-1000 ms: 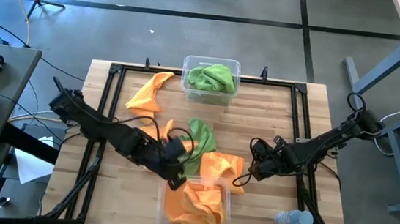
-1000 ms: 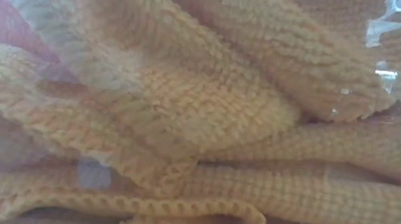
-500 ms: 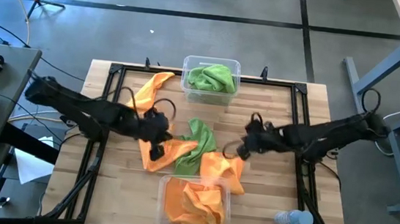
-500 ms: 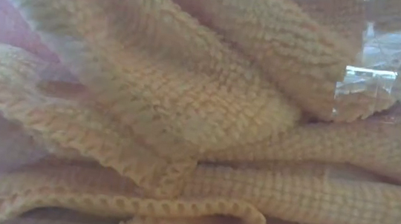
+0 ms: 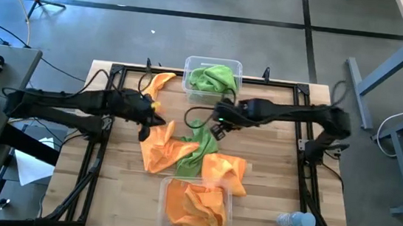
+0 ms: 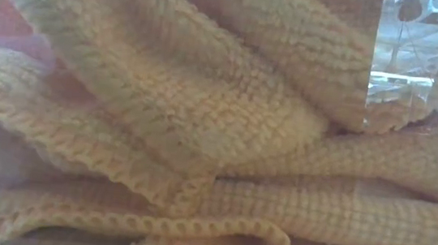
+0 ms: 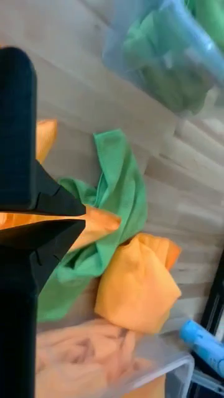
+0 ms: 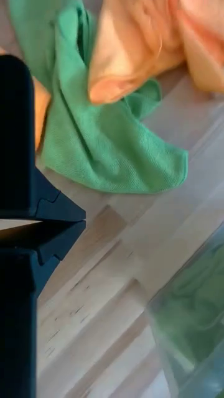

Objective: Sort microfiber towel by color & place in baskets
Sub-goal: Put the green towel into the top transparent bin

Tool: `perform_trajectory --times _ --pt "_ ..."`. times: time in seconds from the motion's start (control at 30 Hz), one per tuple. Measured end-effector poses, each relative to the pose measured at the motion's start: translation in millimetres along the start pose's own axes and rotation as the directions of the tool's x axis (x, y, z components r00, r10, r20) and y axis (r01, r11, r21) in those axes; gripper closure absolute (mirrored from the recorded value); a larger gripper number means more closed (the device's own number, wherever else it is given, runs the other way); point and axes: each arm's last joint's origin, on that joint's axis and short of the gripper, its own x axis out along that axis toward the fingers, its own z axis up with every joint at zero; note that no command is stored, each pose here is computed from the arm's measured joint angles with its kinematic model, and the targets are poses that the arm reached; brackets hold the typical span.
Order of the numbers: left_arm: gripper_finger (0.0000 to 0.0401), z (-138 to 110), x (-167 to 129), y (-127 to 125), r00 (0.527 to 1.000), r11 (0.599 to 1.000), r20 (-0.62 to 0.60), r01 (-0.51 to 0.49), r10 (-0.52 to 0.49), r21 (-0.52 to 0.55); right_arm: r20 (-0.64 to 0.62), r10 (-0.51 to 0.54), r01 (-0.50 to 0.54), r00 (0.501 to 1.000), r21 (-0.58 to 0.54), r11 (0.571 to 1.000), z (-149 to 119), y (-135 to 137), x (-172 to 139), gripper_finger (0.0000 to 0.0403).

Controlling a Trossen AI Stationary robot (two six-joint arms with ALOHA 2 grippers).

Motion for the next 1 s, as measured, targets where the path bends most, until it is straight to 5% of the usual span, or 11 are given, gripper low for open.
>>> perform_trajectory --times 0.4,1.0 --pt "0.0393 -0.4 -10.3 35.8 0.999 0.999 0.037 -0.022 0.020 0.042 -0.198 0.011 0.020 0.980 0.158 0.987 19.8 32.1 67.7 0.0393" --pt "0.0393 0.2 -15.1 54.0 0.998 0.998 0.052 -0.037 0.034 0.057 -0.276 0.026 0.059 0.961 0.295 0.954 -17.5 31.8 115.4 0.0205"
